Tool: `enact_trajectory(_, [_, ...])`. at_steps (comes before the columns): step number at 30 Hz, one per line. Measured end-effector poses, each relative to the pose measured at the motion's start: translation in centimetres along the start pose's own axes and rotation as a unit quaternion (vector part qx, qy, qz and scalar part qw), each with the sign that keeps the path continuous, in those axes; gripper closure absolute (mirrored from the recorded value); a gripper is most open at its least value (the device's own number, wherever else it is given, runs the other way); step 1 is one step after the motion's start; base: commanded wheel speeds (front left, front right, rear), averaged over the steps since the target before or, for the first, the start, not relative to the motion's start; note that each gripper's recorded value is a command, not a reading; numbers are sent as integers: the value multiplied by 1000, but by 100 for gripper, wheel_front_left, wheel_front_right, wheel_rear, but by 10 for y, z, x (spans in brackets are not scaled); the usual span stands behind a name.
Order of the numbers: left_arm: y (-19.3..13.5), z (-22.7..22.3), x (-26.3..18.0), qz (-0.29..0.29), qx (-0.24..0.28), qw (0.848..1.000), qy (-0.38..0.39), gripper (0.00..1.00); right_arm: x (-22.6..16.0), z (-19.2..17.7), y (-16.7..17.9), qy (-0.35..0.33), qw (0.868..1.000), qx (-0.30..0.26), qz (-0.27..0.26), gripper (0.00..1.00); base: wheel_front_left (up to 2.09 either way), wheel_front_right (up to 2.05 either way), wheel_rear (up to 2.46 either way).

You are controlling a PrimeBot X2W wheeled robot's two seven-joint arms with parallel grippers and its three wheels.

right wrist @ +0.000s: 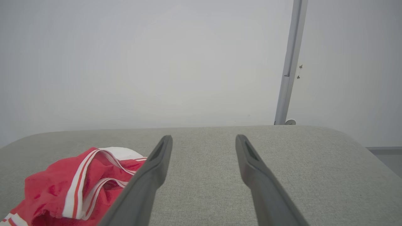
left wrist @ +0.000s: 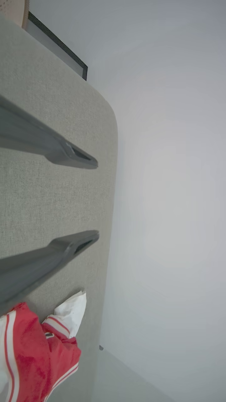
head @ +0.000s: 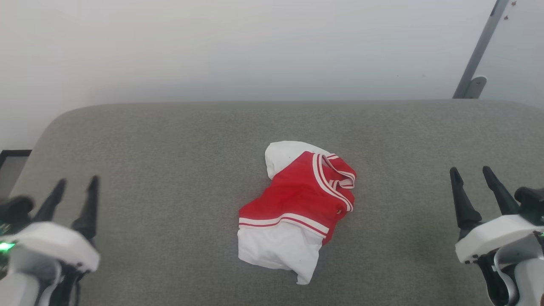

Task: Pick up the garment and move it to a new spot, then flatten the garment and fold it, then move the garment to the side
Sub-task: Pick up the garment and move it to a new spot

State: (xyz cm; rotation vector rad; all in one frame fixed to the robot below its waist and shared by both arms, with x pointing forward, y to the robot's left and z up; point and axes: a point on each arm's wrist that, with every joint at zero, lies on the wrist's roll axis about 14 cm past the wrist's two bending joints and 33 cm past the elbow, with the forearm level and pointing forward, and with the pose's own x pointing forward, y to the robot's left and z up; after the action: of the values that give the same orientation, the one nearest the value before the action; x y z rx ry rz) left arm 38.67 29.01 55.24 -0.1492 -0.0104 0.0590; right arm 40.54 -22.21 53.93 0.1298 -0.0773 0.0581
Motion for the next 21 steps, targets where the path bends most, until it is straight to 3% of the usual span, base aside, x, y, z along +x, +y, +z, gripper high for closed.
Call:
enact_trajectory(9, [42, -13, -31, 50, -6, 999, -22, 0, -1, -5, 4, 5, 1000, -1, 5, 0, 0, 0, 0])
enact_trajectory(21, [53, -17, -42, 58, -15, 998, -29, 0, 0, -3, 4, 3, 1000, -4, 7, 0, 0, 0, 0])
